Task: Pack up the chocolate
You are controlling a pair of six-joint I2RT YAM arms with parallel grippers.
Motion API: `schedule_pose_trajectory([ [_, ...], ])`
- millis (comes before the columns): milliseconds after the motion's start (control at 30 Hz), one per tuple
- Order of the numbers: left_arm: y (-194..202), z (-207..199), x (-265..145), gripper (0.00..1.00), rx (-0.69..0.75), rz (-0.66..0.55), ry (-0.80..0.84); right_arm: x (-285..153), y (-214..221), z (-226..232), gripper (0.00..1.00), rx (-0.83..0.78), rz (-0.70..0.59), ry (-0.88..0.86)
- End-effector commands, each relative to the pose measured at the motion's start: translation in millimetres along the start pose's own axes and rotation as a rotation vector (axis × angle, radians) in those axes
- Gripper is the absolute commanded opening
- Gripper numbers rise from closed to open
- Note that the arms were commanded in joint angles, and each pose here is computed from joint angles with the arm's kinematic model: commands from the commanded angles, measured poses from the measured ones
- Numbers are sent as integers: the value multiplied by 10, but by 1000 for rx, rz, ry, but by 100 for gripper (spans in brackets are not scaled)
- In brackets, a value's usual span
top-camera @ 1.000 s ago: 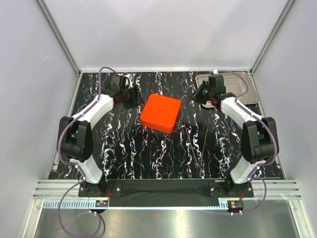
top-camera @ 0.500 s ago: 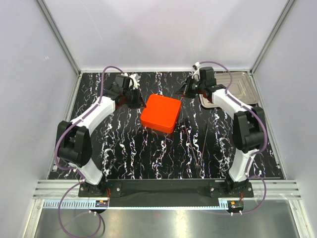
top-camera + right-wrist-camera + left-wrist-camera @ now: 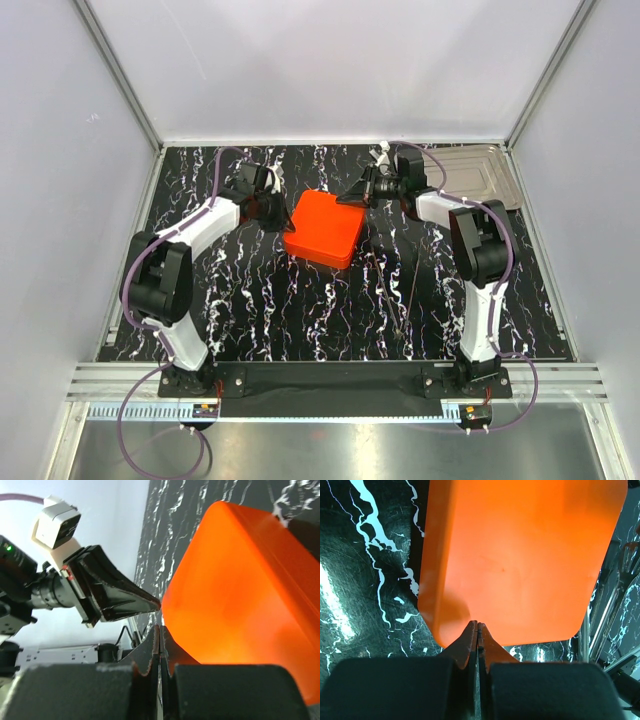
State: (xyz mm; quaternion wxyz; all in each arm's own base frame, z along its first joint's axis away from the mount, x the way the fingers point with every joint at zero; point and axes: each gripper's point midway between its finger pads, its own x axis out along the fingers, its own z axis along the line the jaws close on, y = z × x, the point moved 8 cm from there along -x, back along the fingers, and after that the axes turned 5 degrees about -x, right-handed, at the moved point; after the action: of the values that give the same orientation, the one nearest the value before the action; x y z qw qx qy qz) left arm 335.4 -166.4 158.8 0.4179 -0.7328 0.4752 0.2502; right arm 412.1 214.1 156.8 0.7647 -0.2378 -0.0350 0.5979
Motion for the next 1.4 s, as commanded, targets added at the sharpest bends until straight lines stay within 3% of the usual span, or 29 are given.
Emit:
schedule_pose_trajectory([
  [0, -63, -25, 29, 0, 1, -34, 18, -27, -48, 70, 0, -42, 17, -89],
  [367, -11, 64, 94, 0, -14, -16, -31, 32, 333, -630, 0, 128, 40, -42],
  [533, -13, 69, 91, 0, -16, -14, -39, -28, 277, -593, 0, 95, 28, -43],
  [733, -64, 12, 31, 0, -11, -31, -27, -121, 148, -146, 0, 18, 46, -114],
  [900, -64, 27, 69, 0, -23, -22, -36, -110, 342, 107, 0, -6, 121, -166],
  [1167, -23, 68, 115, 0, -36, -13, -45, 13, 1078, -257, 0, 120, 253, -119],
  [1367, -15, 87, 102, 0, -34, -9, -65, -3, 1111, -292, 0, 116, 271, -77],
])
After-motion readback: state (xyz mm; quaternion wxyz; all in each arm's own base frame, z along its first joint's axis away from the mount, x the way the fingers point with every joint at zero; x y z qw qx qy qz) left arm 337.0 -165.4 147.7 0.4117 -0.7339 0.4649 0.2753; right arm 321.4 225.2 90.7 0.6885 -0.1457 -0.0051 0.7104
